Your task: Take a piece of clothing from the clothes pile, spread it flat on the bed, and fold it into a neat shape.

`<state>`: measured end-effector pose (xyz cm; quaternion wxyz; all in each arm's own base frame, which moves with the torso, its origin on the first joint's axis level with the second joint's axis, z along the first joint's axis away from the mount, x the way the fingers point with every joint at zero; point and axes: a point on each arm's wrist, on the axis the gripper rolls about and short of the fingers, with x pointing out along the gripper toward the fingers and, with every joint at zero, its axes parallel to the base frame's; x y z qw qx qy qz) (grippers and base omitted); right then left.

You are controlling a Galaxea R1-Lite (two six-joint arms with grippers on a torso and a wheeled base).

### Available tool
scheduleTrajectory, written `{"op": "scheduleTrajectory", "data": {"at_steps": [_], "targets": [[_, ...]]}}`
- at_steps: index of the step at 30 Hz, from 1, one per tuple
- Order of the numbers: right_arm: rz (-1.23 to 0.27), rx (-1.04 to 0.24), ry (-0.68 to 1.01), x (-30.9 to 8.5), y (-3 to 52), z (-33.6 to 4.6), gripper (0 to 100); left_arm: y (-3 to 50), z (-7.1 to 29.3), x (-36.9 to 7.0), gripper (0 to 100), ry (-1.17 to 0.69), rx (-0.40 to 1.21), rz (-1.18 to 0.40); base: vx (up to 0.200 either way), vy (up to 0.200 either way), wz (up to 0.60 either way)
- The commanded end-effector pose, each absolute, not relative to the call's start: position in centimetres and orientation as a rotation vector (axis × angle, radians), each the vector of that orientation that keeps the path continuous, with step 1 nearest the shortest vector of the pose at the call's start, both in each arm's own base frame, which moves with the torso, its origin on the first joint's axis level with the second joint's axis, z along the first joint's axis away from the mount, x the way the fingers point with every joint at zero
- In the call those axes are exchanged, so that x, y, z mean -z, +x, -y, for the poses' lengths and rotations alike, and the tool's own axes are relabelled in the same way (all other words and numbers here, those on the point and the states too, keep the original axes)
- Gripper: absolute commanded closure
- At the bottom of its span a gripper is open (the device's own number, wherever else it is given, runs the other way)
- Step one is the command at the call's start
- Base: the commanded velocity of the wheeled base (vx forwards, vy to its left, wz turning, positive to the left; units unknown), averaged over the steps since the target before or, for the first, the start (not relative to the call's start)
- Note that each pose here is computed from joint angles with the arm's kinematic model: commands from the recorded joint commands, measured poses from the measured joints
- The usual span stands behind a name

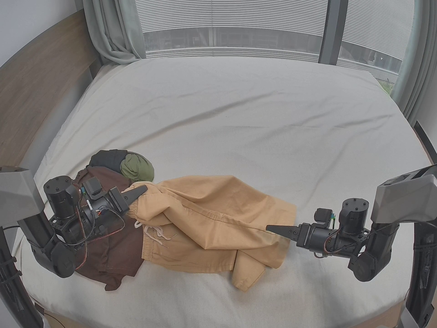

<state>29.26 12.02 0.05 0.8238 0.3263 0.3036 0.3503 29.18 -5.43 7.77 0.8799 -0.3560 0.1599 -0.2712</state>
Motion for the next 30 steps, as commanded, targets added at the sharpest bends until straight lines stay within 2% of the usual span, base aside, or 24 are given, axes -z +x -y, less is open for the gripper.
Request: {"op": "scheduleTrajectory", "data": {"at_steps": [1,13,21,22,30], "targets": [[-0.664,-0.754,0.69,0.8,29.5,-12.6,0,29.2,5.5,-7.8,100,-0.742,0.567,-0.334,0.0,0.0,0.0],[-0.661,-0.784,0.681,1.5,30.1,-13.9,0,29.2,5.5,-7.8,100,-0.743,0.569,-0.333,0.0,0.0,0.0],[-0.624,-0.754,0.681,1.6,30.9,-14.1,0,29.2,5.6,-7.8,100,-0.746,0.57,-0.335,0.0,0.0,0.0],[-0.621,-0.752,0.68,1.5,31.0,-14.1,100,29.2,5.6,-7.8,100,-0.746,0.57,-0.335,0.0,0.0,0.0],[-0.612,-0.742,0.682,1.5,31.2,-13.9,100,29.2,5.6,-7.8,100,-0.747,0.57,-0.335,0.0,0.0,0.0]]}}
